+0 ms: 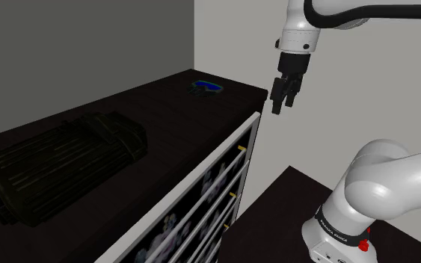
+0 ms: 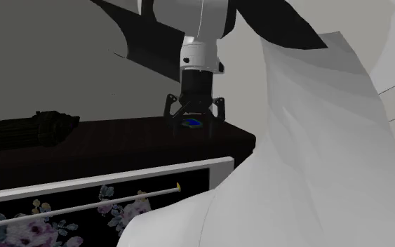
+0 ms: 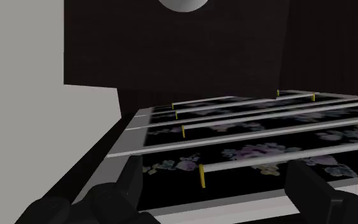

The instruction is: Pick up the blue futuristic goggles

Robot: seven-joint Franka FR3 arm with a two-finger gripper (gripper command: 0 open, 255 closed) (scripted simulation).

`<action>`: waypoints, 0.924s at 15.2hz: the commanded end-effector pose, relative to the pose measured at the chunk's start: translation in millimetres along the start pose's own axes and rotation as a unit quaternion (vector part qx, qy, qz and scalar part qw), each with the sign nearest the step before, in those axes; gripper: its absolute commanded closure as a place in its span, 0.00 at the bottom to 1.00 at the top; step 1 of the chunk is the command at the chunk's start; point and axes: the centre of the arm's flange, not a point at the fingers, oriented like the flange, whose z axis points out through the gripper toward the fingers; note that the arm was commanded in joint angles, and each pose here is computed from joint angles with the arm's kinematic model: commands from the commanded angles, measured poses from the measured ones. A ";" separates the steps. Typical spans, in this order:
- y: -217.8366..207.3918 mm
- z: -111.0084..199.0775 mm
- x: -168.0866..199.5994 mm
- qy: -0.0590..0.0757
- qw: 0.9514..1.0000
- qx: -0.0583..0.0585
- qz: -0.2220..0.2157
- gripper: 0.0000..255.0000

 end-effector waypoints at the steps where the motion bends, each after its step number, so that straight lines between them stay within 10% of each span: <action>1: 0.0 0.0 0.0 0.000 1.000 0.000 0.000 0.00; 14: 49.2 -19.1 158.9 0.022 0.994 0.059 0.090 0.00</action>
